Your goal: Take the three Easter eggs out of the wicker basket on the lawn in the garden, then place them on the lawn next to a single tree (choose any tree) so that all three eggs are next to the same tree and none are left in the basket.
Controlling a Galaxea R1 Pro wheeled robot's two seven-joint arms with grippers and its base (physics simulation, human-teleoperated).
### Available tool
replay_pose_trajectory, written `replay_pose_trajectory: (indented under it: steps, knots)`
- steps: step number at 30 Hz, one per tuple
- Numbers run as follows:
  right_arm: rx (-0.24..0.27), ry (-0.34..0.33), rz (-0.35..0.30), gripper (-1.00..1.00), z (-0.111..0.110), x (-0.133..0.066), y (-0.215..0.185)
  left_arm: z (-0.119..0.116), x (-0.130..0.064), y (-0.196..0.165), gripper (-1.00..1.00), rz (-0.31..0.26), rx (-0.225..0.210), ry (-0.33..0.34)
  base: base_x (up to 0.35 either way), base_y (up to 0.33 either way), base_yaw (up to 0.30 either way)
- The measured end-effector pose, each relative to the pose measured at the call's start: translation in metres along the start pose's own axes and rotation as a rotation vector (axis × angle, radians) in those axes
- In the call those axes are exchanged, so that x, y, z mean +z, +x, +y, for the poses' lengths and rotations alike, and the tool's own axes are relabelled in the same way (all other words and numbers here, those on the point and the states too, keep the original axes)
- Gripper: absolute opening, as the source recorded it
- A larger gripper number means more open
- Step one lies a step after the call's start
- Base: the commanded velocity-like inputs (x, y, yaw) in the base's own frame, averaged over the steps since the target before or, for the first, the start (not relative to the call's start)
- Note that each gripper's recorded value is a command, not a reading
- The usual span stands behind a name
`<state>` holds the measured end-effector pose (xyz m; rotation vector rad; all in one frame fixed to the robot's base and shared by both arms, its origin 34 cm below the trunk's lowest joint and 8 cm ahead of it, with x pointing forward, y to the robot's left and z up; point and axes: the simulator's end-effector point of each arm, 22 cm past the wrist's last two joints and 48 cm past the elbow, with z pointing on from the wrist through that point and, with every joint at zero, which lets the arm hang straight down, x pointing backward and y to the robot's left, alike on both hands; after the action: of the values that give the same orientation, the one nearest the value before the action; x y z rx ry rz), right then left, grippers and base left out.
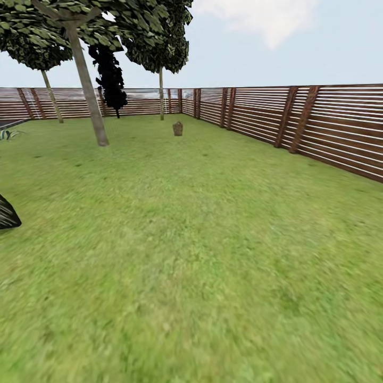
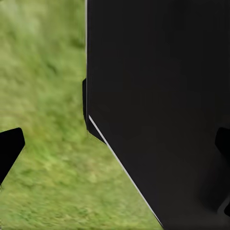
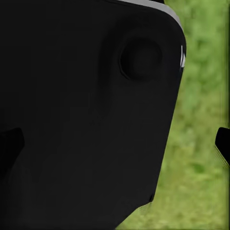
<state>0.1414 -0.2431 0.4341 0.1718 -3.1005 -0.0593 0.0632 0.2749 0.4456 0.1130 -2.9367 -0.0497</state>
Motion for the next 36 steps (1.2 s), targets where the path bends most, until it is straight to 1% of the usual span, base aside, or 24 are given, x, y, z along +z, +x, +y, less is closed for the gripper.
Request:
replay_pose_trajectory:
  steps: [36]
  knots:
    - [-0.005, -0.001, -0.009, 1.0, 0.0011, 0.0, -0.0019, -0.0001, 0.0, 0.0001, 1.0, 0.0, 0.001, 0.0, 0.34, 0.0, 0.0]
